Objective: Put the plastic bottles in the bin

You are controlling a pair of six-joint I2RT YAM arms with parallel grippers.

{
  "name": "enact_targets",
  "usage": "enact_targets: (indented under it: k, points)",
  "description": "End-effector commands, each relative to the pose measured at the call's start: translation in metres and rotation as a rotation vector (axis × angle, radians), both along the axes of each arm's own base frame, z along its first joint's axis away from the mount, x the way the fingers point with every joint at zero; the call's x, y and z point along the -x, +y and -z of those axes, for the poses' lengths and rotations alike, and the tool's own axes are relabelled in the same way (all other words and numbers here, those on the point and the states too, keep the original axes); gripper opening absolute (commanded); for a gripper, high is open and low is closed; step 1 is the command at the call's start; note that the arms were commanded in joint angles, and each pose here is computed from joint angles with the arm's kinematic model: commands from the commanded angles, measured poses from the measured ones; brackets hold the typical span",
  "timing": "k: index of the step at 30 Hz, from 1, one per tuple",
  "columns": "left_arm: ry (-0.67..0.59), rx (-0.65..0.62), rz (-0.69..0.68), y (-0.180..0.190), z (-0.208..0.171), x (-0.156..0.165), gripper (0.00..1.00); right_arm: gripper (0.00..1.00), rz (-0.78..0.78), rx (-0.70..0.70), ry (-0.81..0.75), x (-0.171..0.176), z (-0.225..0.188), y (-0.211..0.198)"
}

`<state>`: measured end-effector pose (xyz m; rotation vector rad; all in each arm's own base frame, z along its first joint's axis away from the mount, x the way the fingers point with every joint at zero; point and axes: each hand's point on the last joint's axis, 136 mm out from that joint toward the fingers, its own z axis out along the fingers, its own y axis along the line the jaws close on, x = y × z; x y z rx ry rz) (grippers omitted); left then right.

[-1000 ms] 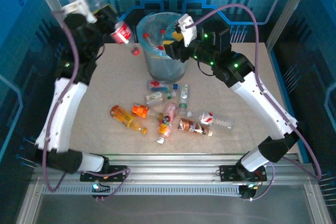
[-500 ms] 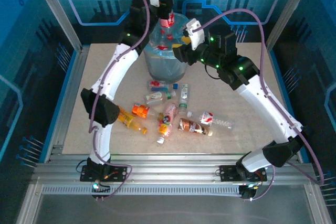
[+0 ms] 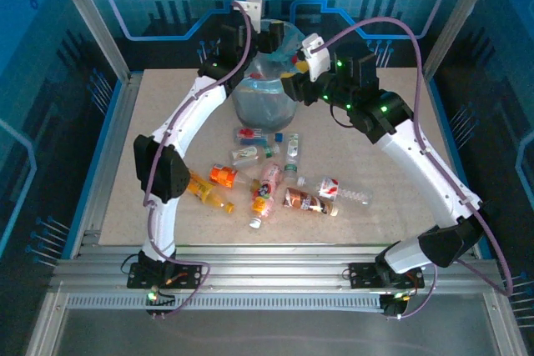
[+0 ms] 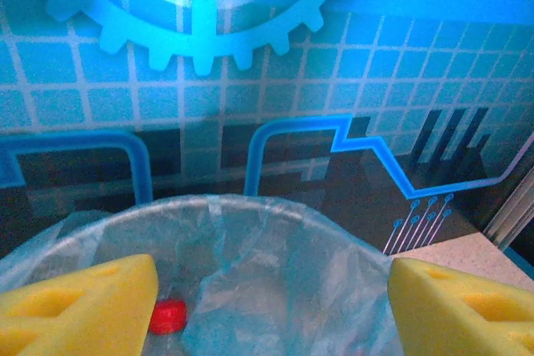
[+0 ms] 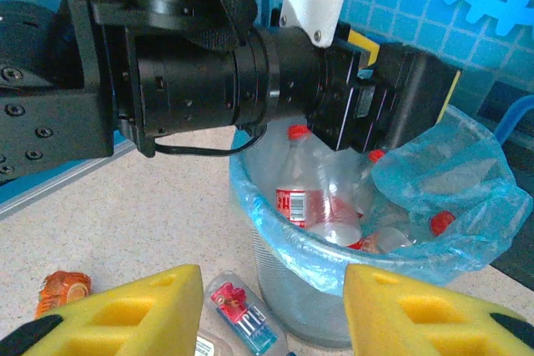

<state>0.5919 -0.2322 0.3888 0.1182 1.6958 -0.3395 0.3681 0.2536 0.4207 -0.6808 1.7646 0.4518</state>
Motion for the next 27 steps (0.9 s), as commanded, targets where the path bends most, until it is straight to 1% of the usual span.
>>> enact_targets:
  k: [1, 12, 16, 19, 21, 23, 26, 27]
  points:
    - [-0.117, 0.074, -0.006, 0.008, -0.060, 0.023, 0.74, 0.49, -0.010, -0.047, -0.021, 0.008, -0.018, -0.003]
    - [-0.101, 0.096, 0.025, 0.007, -0.073, 0.035, 0.73, 0.49, -0.029, -0.026, 0.026, 0.016, -0.009, 0.005]
    - [-0.082, 0.098, 0.032, 0.008, -0.088, 0.049, 0.72, 0.49, -0.062, 0.010, 0.080, 0.023, 0.000, 0.011]
    - [-0.058, 0.109, 0.039, 0.014, -0.103, 0.074, 0.72, 0.49, -0.097, 0.026, 0.080, 0.036, 0.006, 0.016]
    - [-0.025, 0.104, 0.040, 0.019, -0.104, 0.094, 0.72, 0.49, -0.130, 0.043, 0.090, 0.047, 0.015, 0.021]
    - [0.025, 0.092, 0.038, 0.026, -0.095, 0.116, 0.73, 0.50, -0.180, 0.071, 0.101, 0.059, 0.030, 0.028]
    - [0.097, 0.081, 0.027, 0.043, -0.068, 0.154, 0.73, 0.50, -0.299, 0.131, 0.103, 0.085, 0.058, 0.046]
    - [0.126, 0.079, 0.014, 0.051, -0.054, 0.168, 0.73, 0.51, -0.337, 0.154, 0.105, 0.094, 0.069, 0.053]
